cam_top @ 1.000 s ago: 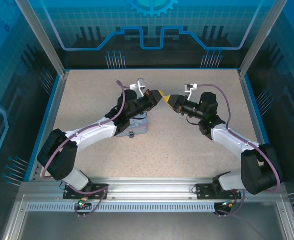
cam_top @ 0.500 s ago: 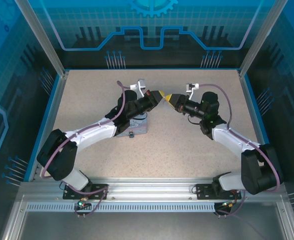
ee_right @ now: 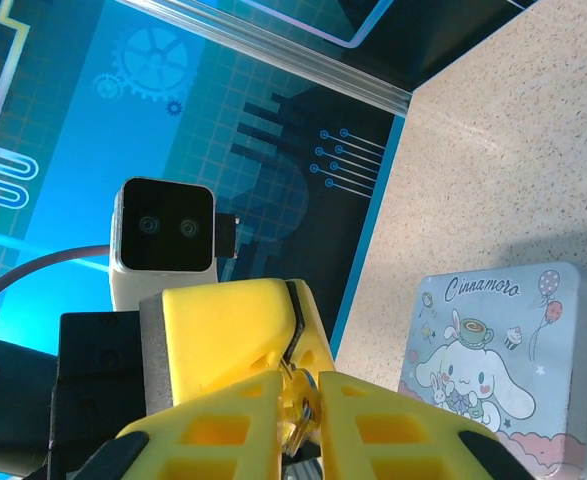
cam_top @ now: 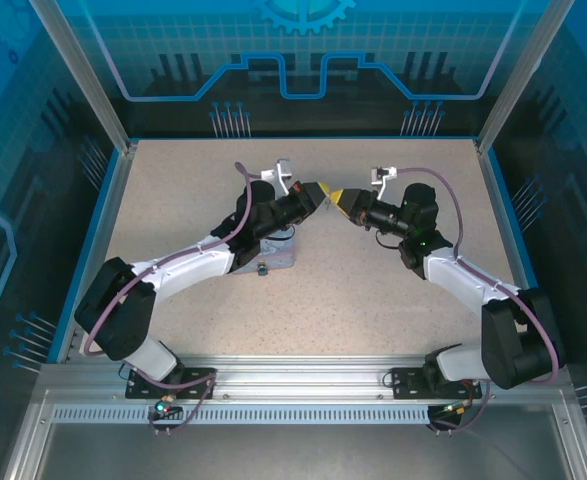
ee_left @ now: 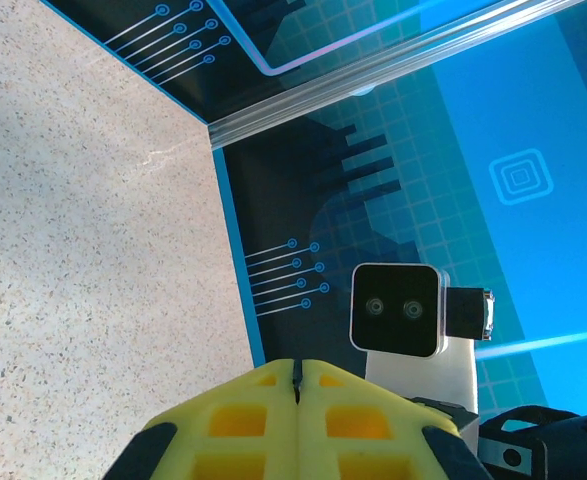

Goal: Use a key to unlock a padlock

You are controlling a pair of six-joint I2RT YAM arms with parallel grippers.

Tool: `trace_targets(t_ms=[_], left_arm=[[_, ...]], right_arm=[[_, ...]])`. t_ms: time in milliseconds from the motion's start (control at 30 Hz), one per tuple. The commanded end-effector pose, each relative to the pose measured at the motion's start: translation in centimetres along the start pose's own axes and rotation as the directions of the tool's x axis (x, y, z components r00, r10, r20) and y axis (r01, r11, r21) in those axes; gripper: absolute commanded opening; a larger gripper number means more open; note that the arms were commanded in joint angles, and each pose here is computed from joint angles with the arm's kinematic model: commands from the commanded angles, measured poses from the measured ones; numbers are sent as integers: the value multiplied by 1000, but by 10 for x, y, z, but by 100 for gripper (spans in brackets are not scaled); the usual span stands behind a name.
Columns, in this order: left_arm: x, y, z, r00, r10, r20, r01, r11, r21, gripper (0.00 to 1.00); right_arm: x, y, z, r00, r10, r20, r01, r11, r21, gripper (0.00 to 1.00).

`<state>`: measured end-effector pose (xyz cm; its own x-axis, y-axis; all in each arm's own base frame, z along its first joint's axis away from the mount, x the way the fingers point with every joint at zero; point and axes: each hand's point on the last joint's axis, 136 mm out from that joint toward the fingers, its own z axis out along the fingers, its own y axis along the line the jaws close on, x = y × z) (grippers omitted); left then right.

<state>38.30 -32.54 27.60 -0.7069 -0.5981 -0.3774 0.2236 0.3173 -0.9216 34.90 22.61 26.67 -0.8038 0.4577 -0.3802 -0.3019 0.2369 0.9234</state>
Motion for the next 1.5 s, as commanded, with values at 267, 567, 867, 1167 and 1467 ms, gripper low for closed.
trace_targets(t_ms=[267, 567, 867, 1167, 1467], left_arm=[[1, -4, 2, 1000, 10, 8, -10, 1000, 10, 0], [-6, -4, -3, 1000, 24, 18, -24, 1000, -7, 17], [-39, 9, -56, 991, 122, 54, -111, 978, -175, 82], [-39, 107, -146, 987, 162, 1, -133, 815, -564, 99], [-23, 187, -200, 991, 134, 23, -70, 648, -758, 99]], right_arm=[[-8, 15, -2, 999, -42, 8, 43, 998, -38, 3], [-4, 7, -7, 1000, -27, 7, 27, 999, -20, 0], [12, -18, -20, 1000, 21, -15, -20, 999, 38, 0], [41, -47, -34, 995, 57, -86, -43, 987, 152, 0], [67, -84, -52, 984, 157, -84, -129, 953, 275, 0]])
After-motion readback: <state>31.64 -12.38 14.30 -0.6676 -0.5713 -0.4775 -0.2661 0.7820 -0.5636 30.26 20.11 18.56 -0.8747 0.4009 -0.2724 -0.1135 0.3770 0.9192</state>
